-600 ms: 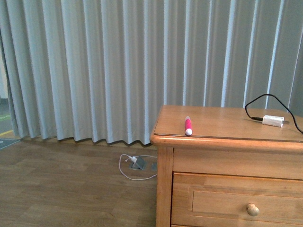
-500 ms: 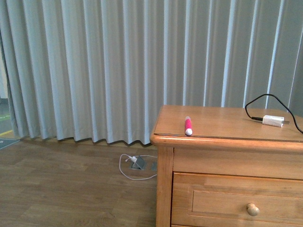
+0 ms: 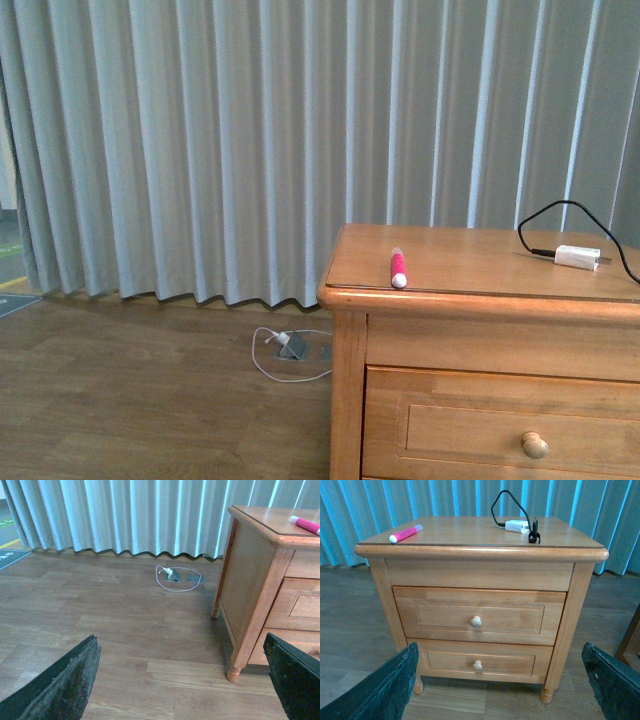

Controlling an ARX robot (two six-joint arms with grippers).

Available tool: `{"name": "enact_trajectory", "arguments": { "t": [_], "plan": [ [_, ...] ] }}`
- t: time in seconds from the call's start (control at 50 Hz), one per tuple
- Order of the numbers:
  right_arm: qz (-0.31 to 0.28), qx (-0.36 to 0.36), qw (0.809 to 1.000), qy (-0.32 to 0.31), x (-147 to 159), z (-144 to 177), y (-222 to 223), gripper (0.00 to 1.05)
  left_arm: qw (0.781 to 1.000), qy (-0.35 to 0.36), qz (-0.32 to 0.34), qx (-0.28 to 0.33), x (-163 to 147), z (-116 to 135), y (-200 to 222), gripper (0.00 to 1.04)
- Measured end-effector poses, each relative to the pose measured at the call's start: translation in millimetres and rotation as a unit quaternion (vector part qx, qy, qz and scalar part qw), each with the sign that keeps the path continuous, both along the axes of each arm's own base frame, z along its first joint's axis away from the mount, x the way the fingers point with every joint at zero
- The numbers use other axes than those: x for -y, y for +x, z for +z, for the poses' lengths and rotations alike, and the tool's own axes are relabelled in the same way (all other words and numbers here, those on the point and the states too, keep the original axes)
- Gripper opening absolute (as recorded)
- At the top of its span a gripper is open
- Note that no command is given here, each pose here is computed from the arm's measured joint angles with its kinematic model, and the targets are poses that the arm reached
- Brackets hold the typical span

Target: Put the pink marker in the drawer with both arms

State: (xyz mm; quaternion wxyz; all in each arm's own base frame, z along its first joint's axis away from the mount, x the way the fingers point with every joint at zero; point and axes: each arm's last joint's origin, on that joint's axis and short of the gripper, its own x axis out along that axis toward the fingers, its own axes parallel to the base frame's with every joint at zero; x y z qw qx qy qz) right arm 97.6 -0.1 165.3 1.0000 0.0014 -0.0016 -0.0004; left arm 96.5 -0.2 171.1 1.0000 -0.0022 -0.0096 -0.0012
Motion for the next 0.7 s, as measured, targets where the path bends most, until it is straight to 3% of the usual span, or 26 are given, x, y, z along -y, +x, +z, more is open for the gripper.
{"name": "enact_trajectory", "arguments": {
  "t": [0.32, 0.36, 0.4, 0.46, 0.7],
  "plan": [
    [0.000, 0.000, 1.000, 0.000, 0, 0, 0, 0.96, 1.000, 0.000, 0.000, 0.000, 0, 0, 0, 0.99],
    [0.017, -0.033, 0.999, 0.016, -1, -1, 0, 0.96, 1.000, 0.000, 0.000, 0.000, 0, 0, 0, 0.99],
    [0.035, -0.116, 0.991, 0.048, -4, -2, 0, 0.96, 1.000, 0.000, 0.000, 0.000, 0, 0, 0, 0.99],
    [0.042, -0.164, 0.983, 0.072, -8, -8, 3, 0.96, 1.000, 0.000, 0.000, 0.000, 0, 0, 0, 0.99],
    [0.077, -0.167, 0.980, 0.072, -25, 3, 36, 0.96, 1.000, 0.000, 0.000, 0.000, 0, 0, 0, 0.99]
  ]
}}
